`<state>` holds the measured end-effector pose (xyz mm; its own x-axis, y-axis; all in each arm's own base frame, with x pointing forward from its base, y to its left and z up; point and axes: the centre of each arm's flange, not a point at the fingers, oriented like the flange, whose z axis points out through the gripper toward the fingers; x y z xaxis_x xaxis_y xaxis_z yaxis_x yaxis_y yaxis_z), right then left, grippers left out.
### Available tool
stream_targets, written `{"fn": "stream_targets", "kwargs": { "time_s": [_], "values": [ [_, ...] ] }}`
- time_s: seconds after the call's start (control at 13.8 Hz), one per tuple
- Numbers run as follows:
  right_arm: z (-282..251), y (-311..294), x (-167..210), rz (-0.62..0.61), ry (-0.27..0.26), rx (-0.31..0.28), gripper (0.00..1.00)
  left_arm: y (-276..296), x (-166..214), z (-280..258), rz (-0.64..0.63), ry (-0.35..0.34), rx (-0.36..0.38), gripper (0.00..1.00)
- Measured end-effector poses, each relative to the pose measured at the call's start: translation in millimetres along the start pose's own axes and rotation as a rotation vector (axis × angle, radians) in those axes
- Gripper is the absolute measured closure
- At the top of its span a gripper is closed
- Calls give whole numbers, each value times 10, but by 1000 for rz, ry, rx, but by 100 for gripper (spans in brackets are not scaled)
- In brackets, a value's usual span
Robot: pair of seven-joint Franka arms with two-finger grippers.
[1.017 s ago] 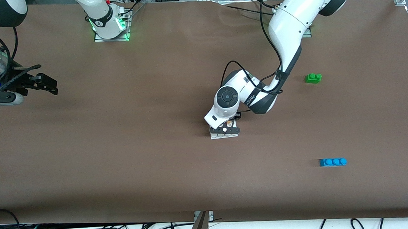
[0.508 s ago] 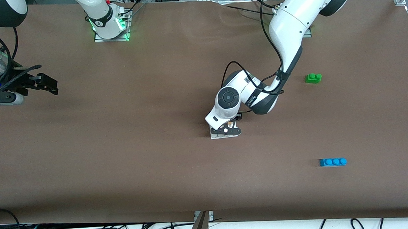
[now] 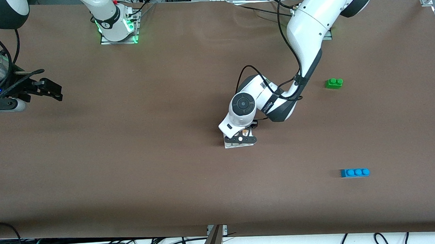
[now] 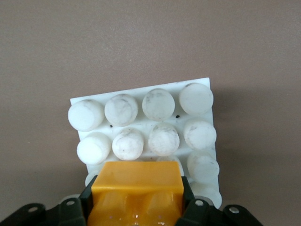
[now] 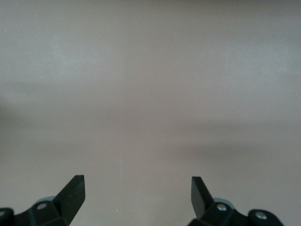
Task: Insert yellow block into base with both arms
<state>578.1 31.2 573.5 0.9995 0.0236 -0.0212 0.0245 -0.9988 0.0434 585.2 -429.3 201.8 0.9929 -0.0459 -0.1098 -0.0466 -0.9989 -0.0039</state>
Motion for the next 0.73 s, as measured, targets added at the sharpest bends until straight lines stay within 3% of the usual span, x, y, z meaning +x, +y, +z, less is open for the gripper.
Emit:
{"fn": "stream_targets", "kwargs": {
  "time_s": [0.73],
  "values": [
    [0,-13,0,-1,0,2,0,40,-9,0,62,9,-8,32]
  ]
}}
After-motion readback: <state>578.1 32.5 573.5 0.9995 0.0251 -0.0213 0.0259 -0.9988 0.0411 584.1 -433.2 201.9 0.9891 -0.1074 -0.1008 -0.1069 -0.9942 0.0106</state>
